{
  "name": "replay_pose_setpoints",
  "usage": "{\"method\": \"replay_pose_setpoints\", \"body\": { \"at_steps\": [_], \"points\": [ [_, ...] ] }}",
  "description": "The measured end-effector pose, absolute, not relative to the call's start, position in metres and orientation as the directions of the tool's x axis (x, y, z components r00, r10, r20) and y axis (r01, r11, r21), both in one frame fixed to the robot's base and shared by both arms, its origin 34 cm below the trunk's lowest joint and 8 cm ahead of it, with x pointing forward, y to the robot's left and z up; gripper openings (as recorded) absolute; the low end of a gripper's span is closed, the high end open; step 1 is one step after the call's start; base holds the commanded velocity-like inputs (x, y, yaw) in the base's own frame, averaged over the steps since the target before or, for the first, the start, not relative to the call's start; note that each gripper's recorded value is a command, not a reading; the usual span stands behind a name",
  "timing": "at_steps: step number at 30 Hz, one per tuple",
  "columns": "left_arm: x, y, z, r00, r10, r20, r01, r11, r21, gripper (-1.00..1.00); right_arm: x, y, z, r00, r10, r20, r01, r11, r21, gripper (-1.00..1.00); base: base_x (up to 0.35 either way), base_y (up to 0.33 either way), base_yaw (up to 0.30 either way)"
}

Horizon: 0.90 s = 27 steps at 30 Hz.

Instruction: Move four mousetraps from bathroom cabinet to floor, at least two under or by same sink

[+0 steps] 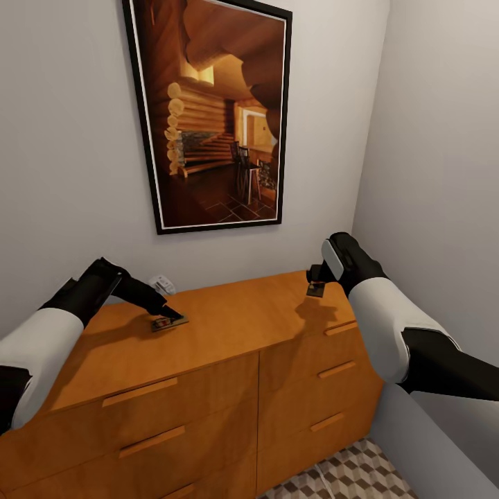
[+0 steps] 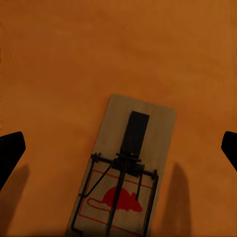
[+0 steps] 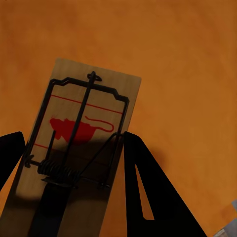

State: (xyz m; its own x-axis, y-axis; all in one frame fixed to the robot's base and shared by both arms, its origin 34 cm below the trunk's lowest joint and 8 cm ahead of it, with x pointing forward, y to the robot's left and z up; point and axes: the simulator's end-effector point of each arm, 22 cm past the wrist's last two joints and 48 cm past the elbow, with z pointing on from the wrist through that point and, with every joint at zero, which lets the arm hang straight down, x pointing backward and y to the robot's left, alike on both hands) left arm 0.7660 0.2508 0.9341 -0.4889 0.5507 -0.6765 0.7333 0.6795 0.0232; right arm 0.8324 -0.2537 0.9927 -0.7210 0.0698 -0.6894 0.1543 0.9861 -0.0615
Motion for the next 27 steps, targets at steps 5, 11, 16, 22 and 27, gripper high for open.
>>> {"method": "replay_pose_setpoints", "body": {
  "at_steps": [5,11,16,22,27],
  "points": [
    [0.766,0.254,0.933,-0.493,0.551,-0.673,0.730,0.683,0.023,1.00,0.832,-0.253,0.992,-0.721,0.070,-0.689,0.154,0.986,-0.061,-1.00,0.000,0.000,0.000],
    [0.764,0.259,0.927,-0.509,0.547,-0.665,0.725,0.689,0.012,1.00,0.832,-0.253,0.992,-0.722,0.070,-0.689,0.154,0.986,-0.060,-1.00,0.000,0.000,0.000],
    [0.763,0.261,0.923,-0.518,0.544,-0.660,0.721,0.692,0.004,1.00,0.832,-0.253,0.992,-0.722,0.070,-0.688,0.154,0.986,-0.060,-1.00,0.000,0.000,0.000],
    [0.762,0.263,0.918,-0.532,0.541,-0.652,0.717,0.697,-0.007,1.00,0.832,-0.253,0.992,-0.722,0.071,-0.688,0.153,0.986,-0.059,-1.00,0.000,0.000,0.000],
    [0.760,0.265,0.910,-0.548,0.538,-0.640,0.712,0.702,-0.020,1.00,0.832,-0.253,0.992,-0.722,0.071,-0.688,0.153,0.986,-0.059,-1.00,0.000,0.000,0.000]
  ]
}}
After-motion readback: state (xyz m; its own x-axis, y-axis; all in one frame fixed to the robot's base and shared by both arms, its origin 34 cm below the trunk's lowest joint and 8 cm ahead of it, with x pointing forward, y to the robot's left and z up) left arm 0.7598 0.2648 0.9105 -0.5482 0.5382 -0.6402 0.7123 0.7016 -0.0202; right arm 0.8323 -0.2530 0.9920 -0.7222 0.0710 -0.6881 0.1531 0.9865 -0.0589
